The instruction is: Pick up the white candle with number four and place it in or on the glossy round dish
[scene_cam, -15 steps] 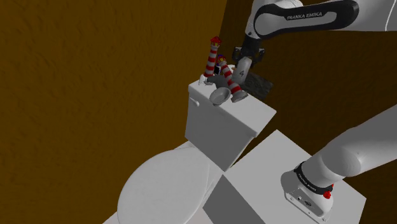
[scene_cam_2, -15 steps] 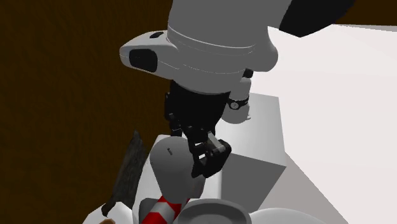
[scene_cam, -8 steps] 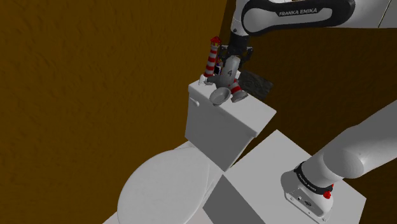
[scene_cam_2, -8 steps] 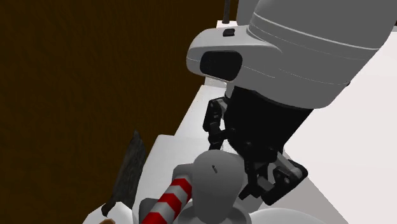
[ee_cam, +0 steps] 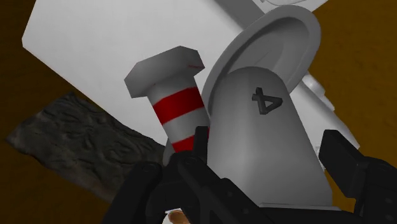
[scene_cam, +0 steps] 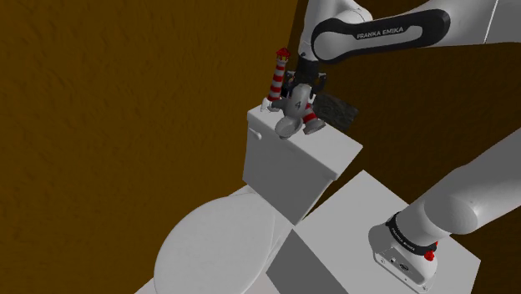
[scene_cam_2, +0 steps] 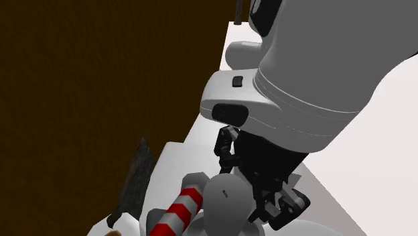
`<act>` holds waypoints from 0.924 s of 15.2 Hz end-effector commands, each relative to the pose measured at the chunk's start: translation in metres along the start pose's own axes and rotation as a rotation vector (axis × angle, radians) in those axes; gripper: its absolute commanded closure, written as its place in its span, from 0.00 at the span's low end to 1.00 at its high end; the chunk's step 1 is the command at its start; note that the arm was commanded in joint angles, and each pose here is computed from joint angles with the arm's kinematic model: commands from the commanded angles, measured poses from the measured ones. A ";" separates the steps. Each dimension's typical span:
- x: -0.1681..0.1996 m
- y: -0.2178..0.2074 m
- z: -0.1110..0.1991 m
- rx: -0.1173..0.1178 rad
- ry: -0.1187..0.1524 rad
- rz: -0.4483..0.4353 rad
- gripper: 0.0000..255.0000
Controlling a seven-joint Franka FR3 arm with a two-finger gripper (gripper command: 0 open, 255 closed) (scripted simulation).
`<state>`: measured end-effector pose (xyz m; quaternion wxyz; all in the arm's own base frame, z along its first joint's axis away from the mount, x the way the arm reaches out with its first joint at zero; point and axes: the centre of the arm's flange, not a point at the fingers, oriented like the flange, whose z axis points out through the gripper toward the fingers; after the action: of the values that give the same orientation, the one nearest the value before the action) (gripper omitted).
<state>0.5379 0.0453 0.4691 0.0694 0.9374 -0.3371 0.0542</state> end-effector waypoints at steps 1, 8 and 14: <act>-0.002 -0.002 0.009 0.001 0.001 0.000 1.00; -0.008 -0.005 0.045 0.001 0.001 0.000 1.00; -0.009 -0.006 0.055 0.001 0.001 0.000 1.00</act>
<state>0.5375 0.0468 0.4134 0.0690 0.9374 -0.3368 0.0550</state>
